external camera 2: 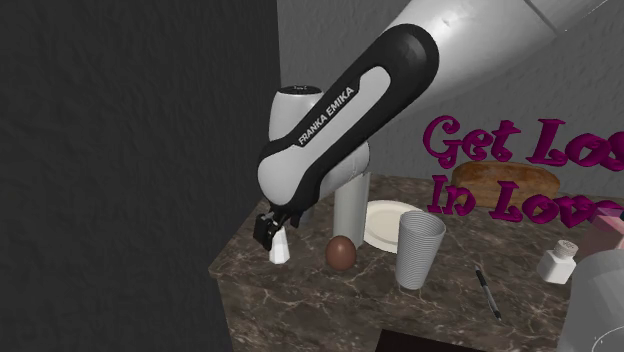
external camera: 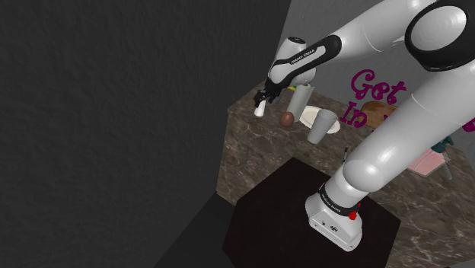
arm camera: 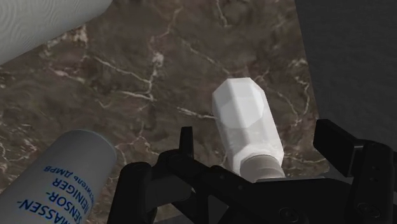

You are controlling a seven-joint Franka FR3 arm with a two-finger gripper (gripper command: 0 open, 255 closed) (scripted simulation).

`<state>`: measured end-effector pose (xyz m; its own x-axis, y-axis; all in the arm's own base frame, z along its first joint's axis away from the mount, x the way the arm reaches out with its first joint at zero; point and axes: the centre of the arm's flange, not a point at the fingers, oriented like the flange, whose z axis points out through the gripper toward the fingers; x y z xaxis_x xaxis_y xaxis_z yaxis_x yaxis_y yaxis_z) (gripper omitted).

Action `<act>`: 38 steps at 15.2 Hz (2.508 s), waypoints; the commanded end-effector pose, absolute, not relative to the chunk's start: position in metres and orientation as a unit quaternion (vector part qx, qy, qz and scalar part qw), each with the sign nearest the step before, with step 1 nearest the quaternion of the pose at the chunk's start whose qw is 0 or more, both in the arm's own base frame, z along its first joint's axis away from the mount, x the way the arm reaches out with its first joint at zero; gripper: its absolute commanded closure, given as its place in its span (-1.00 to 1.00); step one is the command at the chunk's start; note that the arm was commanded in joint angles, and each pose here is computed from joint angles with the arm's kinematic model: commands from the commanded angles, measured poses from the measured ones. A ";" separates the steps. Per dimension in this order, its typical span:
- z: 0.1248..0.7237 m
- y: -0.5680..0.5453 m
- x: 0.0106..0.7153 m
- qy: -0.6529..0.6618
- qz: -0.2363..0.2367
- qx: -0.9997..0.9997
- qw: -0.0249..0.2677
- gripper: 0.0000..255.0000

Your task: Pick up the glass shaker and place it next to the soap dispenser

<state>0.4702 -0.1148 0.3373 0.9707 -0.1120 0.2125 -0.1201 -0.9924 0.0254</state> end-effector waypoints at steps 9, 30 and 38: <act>0.336 -0.115 0.471 -0.058 0.106 0.992 0.019 1.00; 0.409 -0.115 0.471 -0.058 0.106 0.992 0.019 1.00; 0.452 -0.115 0.471 -0.058 0.106 0.992 0.019 1.00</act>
